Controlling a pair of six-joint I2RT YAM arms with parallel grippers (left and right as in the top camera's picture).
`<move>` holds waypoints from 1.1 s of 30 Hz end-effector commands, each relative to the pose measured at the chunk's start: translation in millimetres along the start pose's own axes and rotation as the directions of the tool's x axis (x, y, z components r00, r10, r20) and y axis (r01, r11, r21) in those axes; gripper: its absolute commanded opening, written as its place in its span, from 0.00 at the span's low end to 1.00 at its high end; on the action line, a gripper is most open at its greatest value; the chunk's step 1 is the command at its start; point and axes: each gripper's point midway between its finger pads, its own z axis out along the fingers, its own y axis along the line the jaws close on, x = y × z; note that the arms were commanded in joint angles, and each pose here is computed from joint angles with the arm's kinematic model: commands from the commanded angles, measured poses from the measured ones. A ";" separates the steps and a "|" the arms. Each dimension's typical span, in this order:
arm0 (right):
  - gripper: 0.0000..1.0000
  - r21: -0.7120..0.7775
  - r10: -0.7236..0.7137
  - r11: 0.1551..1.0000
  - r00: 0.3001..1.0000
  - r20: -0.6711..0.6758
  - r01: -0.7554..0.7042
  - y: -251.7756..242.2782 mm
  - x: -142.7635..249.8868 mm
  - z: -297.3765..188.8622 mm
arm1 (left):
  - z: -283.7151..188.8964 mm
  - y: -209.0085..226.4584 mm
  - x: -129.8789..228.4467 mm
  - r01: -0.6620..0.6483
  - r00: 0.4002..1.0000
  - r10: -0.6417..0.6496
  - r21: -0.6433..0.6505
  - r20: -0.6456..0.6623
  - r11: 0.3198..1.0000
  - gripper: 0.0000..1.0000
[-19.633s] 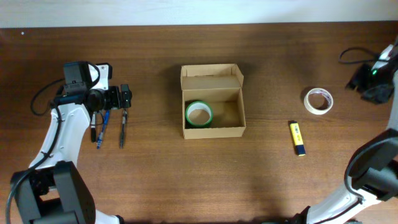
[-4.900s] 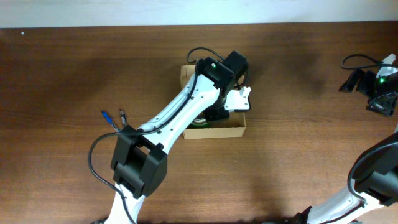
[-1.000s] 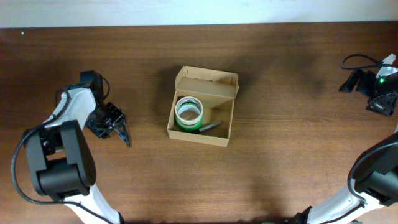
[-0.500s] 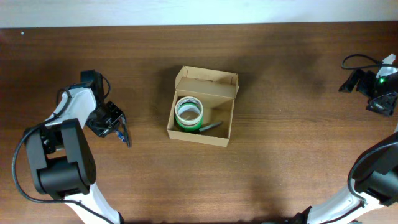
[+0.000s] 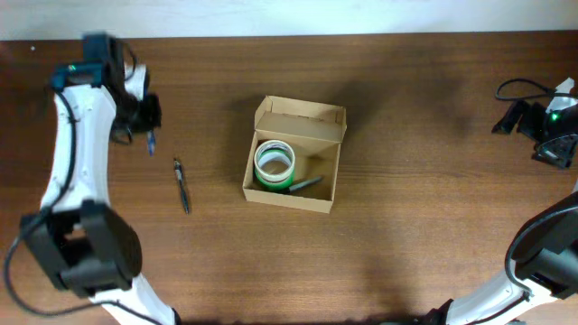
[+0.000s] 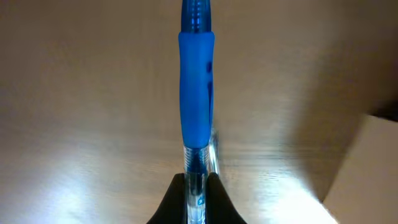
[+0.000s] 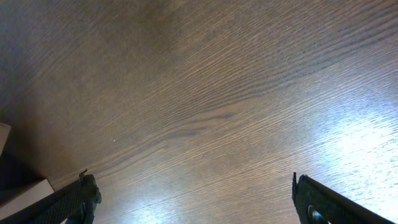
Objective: Pack container
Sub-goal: 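Carry the blue pen into the box and lower it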
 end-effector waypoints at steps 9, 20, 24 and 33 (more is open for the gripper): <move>0.99 0.012 -0.003 1.000 1.000 -0.001 0.003 -0.5 0.1 0.7 | -142.4 -145.6 7.5 -0.842 0.474 0.850 -0.165 0.228 0.514 0.02; 0.99 0.012 -0.003 1.000 1.000 -0.001 0.003 -0.5 0.0 0.6 | -57.0 -255.1 86.6 -0.987 0.050 0.975 0.160 0.218 0.015 0.02; 0.99 0.012 -0.003 1.000 1.000 -0.001 0.003 -0.5 0.0 0.6 | -16.2 -267.2 105.4 -0.963 0.002 0.986 0.265 0.166 -0.043 0.02; 0.99 0.012 -0.003 1.000 1.000 -0.001 0.003 -0.5 0.0 0.6 | 38.9 -267.0 141.4 -0.879 -0.073 0.993 0.465 0.092 -0.108 0.02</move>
